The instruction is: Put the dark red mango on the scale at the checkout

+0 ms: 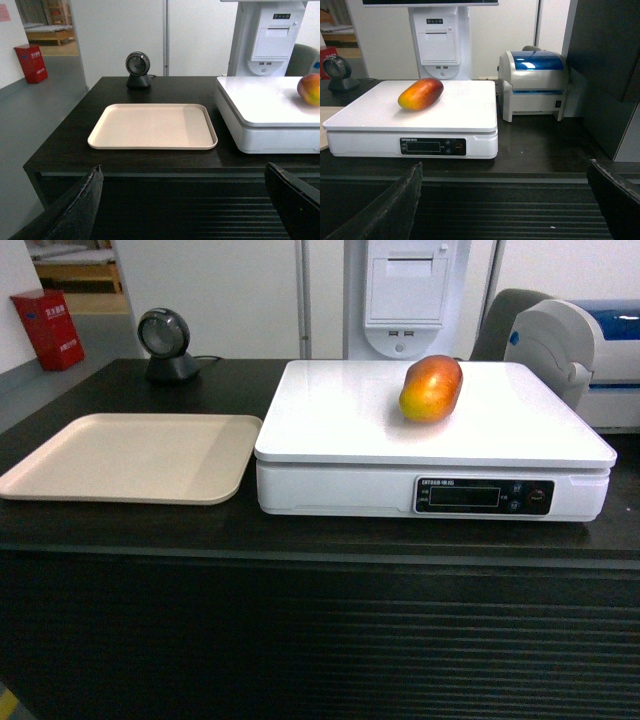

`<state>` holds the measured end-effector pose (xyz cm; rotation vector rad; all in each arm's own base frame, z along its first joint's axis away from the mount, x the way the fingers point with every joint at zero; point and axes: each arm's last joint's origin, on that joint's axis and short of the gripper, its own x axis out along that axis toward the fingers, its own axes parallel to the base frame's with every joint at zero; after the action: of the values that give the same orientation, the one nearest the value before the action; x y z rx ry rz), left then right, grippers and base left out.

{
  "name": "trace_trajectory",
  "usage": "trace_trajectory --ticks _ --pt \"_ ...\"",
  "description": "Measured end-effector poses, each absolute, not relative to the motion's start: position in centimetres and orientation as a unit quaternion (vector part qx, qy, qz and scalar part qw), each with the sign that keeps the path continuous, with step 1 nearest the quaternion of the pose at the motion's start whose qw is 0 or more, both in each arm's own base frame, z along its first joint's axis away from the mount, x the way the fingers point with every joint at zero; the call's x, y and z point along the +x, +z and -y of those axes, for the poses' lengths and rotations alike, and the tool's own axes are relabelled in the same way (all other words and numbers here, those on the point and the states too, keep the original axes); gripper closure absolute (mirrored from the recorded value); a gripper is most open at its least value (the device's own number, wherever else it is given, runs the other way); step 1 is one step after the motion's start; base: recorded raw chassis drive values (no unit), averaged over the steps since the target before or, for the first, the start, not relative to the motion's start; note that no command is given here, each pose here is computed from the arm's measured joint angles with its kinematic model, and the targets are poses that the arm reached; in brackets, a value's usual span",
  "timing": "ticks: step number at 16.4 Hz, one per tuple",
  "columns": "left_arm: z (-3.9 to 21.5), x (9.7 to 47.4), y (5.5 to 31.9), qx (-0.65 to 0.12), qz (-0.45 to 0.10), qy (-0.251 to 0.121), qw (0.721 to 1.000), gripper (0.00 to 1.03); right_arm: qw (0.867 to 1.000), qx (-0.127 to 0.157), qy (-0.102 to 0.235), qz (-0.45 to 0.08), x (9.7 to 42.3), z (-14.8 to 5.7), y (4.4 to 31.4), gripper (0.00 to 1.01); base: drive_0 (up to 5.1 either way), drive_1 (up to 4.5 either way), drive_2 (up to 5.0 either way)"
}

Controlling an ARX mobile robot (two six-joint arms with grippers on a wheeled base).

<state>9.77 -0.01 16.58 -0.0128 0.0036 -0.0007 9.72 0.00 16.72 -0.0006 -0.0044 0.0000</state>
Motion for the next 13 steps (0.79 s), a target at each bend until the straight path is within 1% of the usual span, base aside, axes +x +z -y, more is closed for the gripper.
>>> trace_trajectory --ticks 13 --pt "0.01 9.77 16.58 -0.006 -0.002 0.000 1.000 0.05 1.000 0.000 0.000 0.002 9.72 0.00 16.72 0.03 0.0 0.00 0.0"
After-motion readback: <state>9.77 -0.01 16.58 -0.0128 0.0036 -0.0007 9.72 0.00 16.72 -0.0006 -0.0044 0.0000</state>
